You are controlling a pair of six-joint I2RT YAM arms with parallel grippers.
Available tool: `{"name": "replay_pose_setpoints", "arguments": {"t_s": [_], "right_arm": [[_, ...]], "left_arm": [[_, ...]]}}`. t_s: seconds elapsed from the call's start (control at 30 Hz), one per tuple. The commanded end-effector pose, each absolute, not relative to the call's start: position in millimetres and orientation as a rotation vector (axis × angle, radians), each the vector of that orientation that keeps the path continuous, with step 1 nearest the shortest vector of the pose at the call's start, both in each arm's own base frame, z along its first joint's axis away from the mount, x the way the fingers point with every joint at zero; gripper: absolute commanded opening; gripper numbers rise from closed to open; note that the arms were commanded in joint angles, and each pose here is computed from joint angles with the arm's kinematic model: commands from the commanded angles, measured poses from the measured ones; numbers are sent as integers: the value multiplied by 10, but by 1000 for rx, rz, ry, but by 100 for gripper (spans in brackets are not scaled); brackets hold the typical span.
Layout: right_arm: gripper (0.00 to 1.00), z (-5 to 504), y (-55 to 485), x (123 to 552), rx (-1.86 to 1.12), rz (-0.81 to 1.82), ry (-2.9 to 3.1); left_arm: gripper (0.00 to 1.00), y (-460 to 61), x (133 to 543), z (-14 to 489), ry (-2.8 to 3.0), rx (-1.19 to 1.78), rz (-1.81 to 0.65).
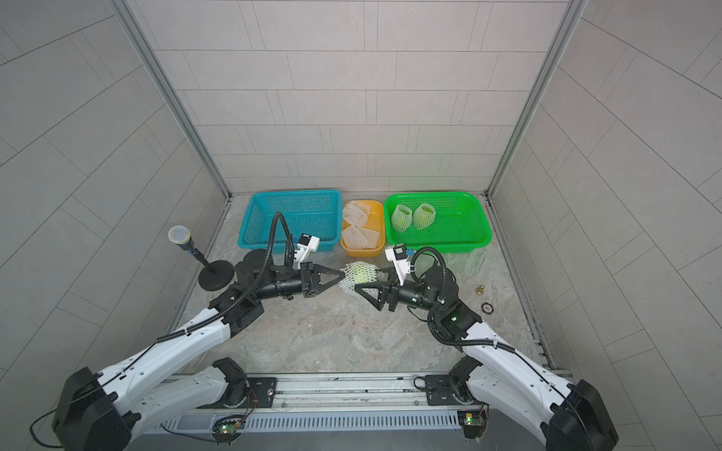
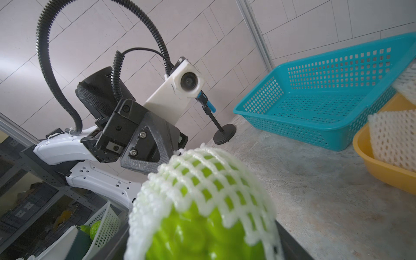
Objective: Sleeve custard apples in foam nets
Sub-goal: Adjust the foam net on the custard apple.
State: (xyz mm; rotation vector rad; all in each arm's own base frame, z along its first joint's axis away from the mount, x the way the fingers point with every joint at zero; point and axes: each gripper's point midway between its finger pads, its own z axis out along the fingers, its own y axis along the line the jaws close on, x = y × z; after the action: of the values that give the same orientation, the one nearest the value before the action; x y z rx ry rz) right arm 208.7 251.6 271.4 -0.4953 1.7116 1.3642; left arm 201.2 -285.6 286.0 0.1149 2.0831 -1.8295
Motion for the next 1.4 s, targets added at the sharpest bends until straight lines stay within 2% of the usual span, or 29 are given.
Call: {"name": "replay_pose_setpoints", "arguments": {"t_s": [0.0, 0.23, 0.27, 0.33, 0.4, 0.53, 0.67, 1.0, 1.17, 1.37], "right_arm": [[80, 2909, 2469, 2093, -477, 1374, 1626], [80, 2910, 2479, 2104, -475, 1383, 1629], [79, 2892, 2482, 2107, -477, 1380, 1636], [79, 2866, 2480, 2118, -475, 1368, 1650], [79, 2849, 2468, 2133, -471, 1352, 1666], [80, 2868, 2400, 2194, -440, 1326, 1676], [79, 2846, 2330, 2285, -406, 1296, 1709], [79, 2871, 2336, 2346, -395, 1304, 1710], [79, 2892, 2271, 2405, -355, 1295, 1711], [79, 2846, 1863, 2777, -167, 1154, 1765]], "left_arm": [[0, -2809, 2011, 2848, 2061, 117, -1815], [0, -2792, 2025, 2707, 2104, 98, -1774], [3, -2795, 2028, 2714, 2102, 99, -1774], [22, -2794, 2037, 2747, 2090, 98, -1774], [49, -2775, 2060, 2786, 2071, 95, -1761], [66, -2624, 2167, 2755, 2067, 22, -1697], [74, -2350, 2290, 2711, 2034, -94, -1650], [78, -2174, 2206, 2600, 2085, -62, -1523], [83, -2125, 2201, 2600, 2106, -15, -1434], [90, -2075, 2249, 2519, 2142, 2, -1333]]}}
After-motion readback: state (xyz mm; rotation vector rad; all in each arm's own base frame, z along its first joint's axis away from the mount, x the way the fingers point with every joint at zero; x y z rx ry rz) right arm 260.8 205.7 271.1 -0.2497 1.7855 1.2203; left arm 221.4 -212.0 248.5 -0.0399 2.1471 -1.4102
